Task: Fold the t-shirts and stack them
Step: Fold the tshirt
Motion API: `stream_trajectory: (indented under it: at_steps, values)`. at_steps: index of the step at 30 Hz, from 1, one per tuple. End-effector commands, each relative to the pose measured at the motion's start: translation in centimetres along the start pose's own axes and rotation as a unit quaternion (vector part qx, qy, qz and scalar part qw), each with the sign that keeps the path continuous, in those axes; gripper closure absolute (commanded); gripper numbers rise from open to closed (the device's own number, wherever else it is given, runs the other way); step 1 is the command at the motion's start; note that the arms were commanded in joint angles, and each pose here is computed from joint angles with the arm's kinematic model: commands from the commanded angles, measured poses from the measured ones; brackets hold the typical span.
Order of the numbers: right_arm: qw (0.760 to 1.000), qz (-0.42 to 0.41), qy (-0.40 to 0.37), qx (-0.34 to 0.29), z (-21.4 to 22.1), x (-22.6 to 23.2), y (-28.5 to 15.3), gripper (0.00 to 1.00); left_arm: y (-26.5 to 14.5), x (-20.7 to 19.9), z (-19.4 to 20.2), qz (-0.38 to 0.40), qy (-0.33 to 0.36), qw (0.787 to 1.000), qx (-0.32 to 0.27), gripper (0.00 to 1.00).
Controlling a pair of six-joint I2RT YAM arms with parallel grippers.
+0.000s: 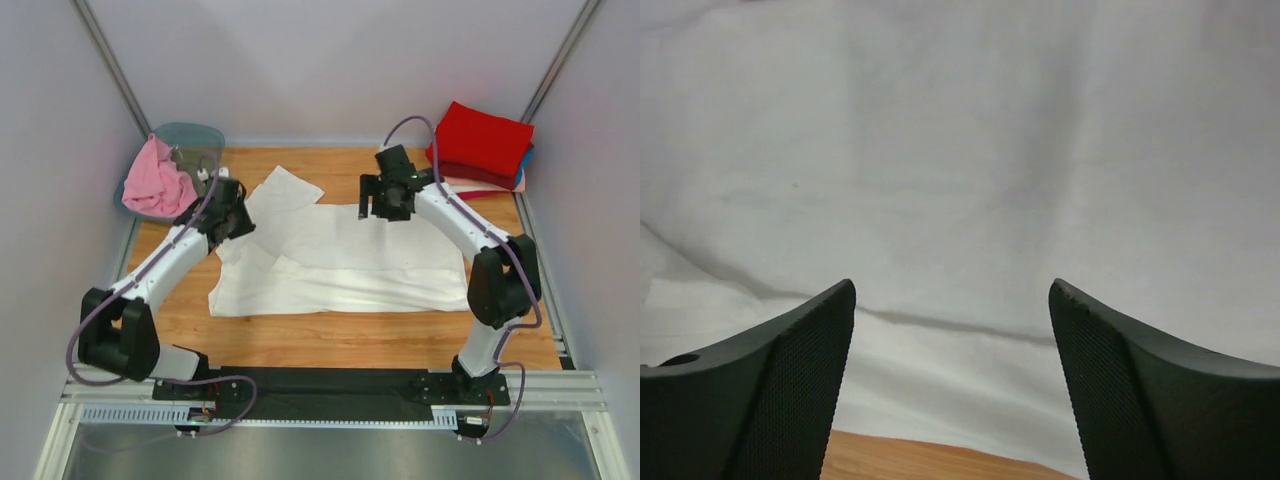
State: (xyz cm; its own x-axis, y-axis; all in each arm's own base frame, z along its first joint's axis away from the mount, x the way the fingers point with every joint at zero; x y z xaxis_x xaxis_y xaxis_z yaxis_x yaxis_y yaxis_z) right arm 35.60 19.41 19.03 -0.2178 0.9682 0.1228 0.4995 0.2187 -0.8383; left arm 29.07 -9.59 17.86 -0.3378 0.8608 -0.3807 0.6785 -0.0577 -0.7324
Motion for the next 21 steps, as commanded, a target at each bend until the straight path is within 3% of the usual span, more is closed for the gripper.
stream_trajectory:
  at_steps: [1, 3, 4, 6, 7, 8, 10, 11, 13, 14, 21]
  values:
    - [0.999, 0.014, 0.018, -0.033, 0.9, -2.3, -1.5, 0.17, 1.9, -5.1, -6.2, 0.059, 0.041, 0.995, -0.074, 0.67]
    - [0.999, 0.014, 0.024, -0.043, 2.0, -2.7, -3.1, 0.15, 5.2, -6.3, -8.0, 0.082, 0.052, 0.993, -0.062, 0.64]
    - [0.999, 0.012, 0.028, -0.045, 2.5, -2.8, -3.5, 0.14, 5.1, -8.7, -10.9, 0.121, 0.053, 0.988, -0.083, 0.62]
    - [0.999, -0.001, 0.034, -0.038, 4.6, -2.9, -4.4, 0.13, 9.6, -9.0, -12.0, 0.113, 0.064, 0.99, -0.05, 0.59]
    - [0.998, -0.004, 0.037, -0.041, 5.2, -3.0, -4.6, 0.12, 9.3, -10.8, -14.7, 0.134, 0.078, 0.986, -0.067, 0.56]
    - [0.998, -0.017, 0.038, -0.039, 6.4, -3.0, -5.2, 0.11, 12.8, -10.8, -13.9, 0.141, 0.088, 0.986, -0.027, 0.52]
    - [0.998, -0.03, 0.041, -0.038, 7.5, -2.9, -5.6, 0.09, 13.7, -12.3, -16.7, 0.17, 0.105, 0.979, -0.037, 0.43]
    - [0.997, -0.038, 0.042, -0.049, 7.7, -2.8, -6.5, 0.08, 16.8, -11.9, -15.6, 0.177, 0.111, 0.978, -0.004, 0.39]
    - [0.997, -0.048, 0.042, -0.039, 9.0, -2.9, -6.8, 0.05, 17.9, -12.6, -17.2, 0.192, 0.117, 0.974, -0.011, 0.32]
    - [0.997, -0.052, 0.043, -0.048, 9.2, -2.9, -7.4, 0.04, 20.6, -11.8, -16.1, 0.187, 0.111, 0.976, 0.013, 0.3]
    - [0.997, -0.058, 0.034, -0.048, 10.8, -3.2, -8.9, 0.0, 25.8, -10.0, -15.7, 0.256, 0.037, 0.964, 0.052, 0.21]
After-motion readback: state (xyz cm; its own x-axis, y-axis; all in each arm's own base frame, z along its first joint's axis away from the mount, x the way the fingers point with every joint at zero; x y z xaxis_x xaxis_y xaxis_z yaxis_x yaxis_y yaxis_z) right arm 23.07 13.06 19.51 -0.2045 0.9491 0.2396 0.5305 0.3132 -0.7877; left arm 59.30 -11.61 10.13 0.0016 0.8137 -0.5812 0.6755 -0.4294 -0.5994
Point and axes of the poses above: each gripper's point midway between its finger pads, its own y axis out along the fingers, its own x axis along the line the jaws close on, z = x × y, the point moved 7 cm from there along -y, back along the fingers, and after that the axes turned 9 degrees about -y, right-handed, at the moved point
